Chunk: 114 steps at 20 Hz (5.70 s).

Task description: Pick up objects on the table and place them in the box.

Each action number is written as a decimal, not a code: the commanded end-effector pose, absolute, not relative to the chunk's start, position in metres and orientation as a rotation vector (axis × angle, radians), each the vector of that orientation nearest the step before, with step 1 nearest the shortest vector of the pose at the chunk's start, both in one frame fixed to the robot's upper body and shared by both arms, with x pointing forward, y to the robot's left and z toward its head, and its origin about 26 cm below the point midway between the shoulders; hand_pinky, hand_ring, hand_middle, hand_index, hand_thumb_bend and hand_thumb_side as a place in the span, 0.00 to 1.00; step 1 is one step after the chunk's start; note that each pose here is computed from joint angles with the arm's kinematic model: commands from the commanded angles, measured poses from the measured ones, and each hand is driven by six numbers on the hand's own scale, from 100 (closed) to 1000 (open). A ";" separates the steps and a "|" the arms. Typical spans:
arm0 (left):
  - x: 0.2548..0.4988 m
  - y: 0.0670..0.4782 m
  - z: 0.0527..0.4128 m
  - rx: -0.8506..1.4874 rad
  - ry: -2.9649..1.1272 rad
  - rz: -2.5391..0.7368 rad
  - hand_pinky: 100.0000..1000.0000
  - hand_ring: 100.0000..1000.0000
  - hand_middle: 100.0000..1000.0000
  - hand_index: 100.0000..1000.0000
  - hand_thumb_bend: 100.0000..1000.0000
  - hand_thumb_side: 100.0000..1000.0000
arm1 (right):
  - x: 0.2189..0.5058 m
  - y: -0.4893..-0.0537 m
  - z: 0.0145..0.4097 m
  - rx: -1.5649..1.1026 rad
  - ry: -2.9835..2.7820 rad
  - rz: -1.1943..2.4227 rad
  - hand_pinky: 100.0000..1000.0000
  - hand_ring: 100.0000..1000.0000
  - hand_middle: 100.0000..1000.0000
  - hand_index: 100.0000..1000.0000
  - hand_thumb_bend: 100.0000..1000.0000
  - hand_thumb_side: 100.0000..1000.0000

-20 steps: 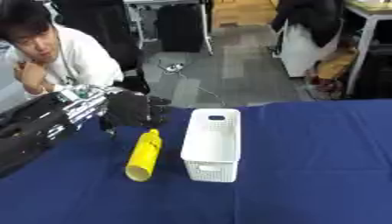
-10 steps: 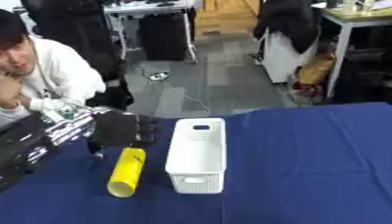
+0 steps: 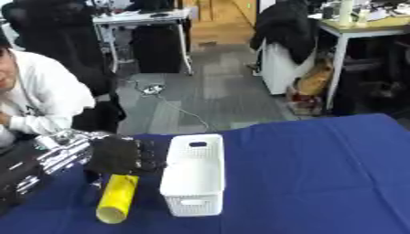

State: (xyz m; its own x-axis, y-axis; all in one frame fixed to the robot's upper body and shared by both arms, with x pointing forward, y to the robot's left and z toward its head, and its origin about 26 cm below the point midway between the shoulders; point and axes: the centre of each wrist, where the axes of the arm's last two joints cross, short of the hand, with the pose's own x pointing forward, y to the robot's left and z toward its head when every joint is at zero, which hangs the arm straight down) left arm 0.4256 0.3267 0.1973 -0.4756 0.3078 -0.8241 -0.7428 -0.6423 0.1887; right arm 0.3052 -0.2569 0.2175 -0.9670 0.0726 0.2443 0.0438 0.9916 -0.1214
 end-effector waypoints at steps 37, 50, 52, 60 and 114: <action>0.424 0.364 0.182 -0.648 0.916 2.326 1.00 1.00 1.00 1.00 1.00 0.86 | 0.303 -0.258 0.227 -0.095 -2.918 0.193 0.00 0.13 0.13 0.29 0.05 0.78; 0.431 0.357 0.185 -0.669 0.904 2.317 1.00 1.00 1.00 0.99 1.00 0.85 | 0.303 -0.257 0.227 -0.085 -2.921 0.189 0.00 0.13 0.13 0.29 0.05 0.78; 0.433 0.353 0.187 -0.672 0.900 2.307 1.00 1.00 1.00 0.99 1.00 0.85 | 0.303 -0.257 0.227 -0.082 -2.922 0.188 0.00 0.13 0.13 0.29 0.05 0.78; 0.442 0.342 0.189 -0.661 0.849 2.300 1.00 1.00 1.00 0.99 1.00 0.87 | 0.304 -0.255 0.230 -0.064 -2.931 0.180 0.00 0.13 0.13 0.29 0.05 0.78; 0.437 0.376 0.137 -0.680 1.095 2.444 0.28 0.10 0.00 0.22 0.12 0.77 | 0.304 -0.253 0.229 -0.039 -2.932 0.160 0.00 0.13 0.13 0.29 0.04 0.78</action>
State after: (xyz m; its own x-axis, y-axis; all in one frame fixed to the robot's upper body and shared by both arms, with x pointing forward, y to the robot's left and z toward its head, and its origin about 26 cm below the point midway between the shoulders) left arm 0.4359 0.3690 0.1287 -0.6378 0.1554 -0.7544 -0.5453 -0.7829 0.2997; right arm 0.3065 -0.2535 0.2215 -0.9724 0.0411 0.2295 0.0170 0.9942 -0.1059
